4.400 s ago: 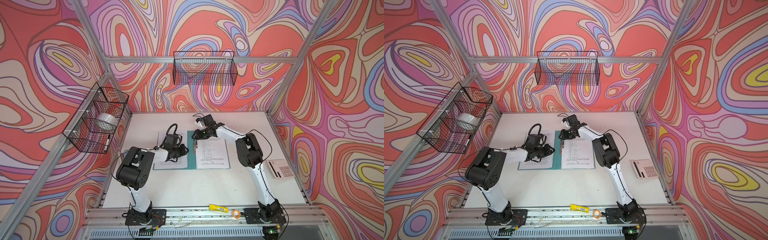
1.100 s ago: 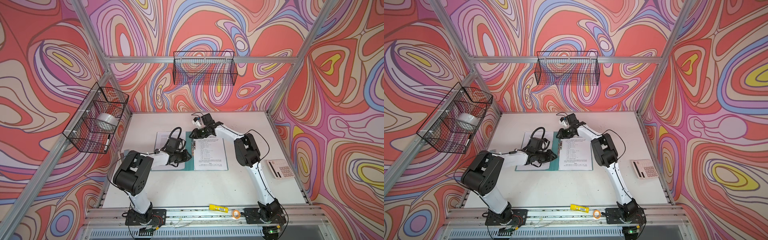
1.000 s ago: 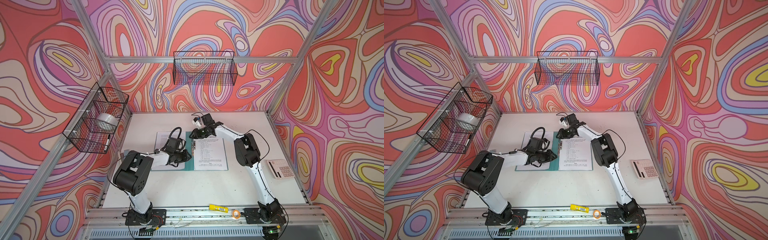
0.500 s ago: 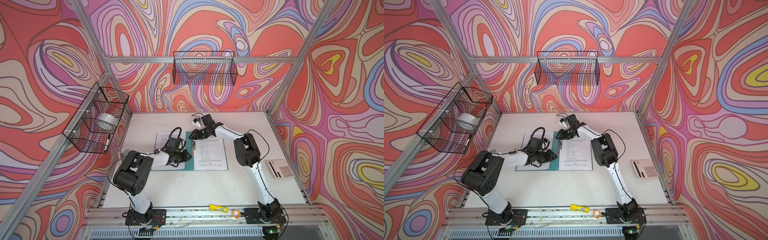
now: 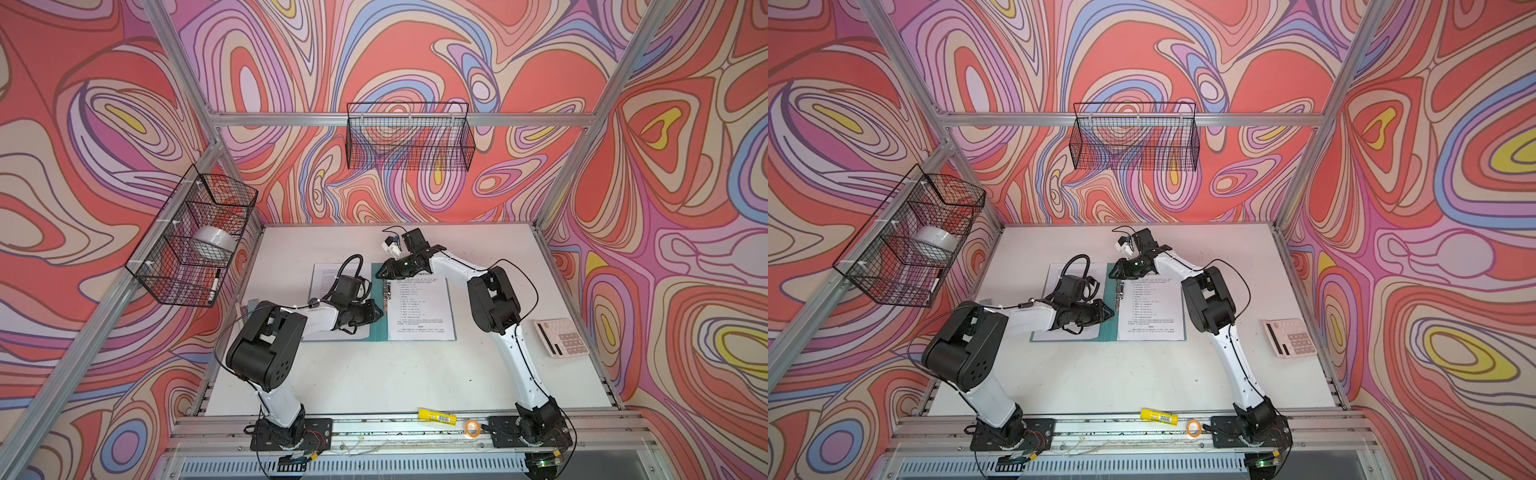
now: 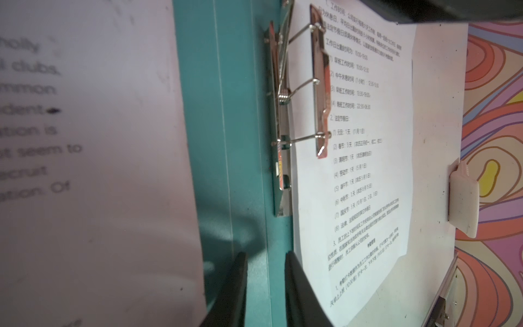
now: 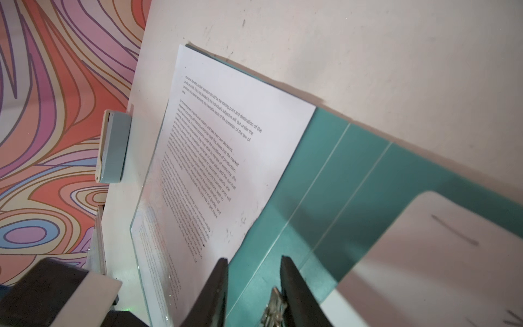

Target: Put the files into the folder

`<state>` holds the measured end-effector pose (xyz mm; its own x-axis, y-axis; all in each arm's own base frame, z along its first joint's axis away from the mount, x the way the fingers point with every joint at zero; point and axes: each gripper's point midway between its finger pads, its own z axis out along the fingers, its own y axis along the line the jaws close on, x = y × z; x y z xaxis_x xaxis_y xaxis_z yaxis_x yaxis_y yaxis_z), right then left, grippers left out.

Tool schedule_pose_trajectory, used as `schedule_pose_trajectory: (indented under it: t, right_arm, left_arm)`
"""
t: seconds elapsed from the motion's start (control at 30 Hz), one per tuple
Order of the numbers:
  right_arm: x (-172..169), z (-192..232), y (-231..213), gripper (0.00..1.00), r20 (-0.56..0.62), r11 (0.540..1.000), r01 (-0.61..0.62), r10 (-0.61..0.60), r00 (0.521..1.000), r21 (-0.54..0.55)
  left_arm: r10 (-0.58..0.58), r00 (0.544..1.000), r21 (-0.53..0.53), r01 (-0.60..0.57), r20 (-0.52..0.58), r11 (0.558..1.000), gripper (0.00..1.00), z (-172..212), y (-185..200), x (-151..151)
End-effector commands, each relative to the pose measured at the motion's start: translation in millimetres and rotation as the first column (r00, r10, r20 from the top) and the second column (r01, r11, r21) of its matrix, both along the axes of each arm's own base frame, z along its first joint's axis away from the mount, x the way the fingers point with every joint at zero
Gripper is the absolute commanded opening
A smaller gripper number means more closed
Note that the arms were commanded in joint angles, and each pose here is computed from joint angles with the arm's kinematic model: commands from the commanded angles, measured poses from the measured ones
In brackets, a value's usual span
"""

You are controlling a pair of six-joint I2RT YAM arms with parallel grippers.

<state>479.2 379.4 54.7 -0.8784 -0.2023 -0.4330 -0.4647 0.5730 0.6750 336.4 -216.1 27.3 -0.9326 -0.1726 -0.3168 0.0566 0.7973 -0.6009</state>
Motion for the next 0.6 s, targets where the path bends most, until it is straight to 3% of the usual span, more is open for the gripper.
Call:
schedule_pose_trajectory:
  t: [0.0, 0.57]
  right_arm:
    - [-7, 24, 6, 0.33, 0.025, 0.999, -0.028, 0.027, 0.999, 0.042]
    - [-34, 68, 11, 0.33, 0.08, 0.996, -0.048, 0.041, 0.996, 0.08]
  left_arm:
    - [0.007, 1.0, 0.021, -0.007, 0.001, 1.0, 0.25, -3, 5, -3]
    - [0.006, 1.0, 0.016, -0.006, 0.015, 1.0, 0.23, -2, 4, -1]
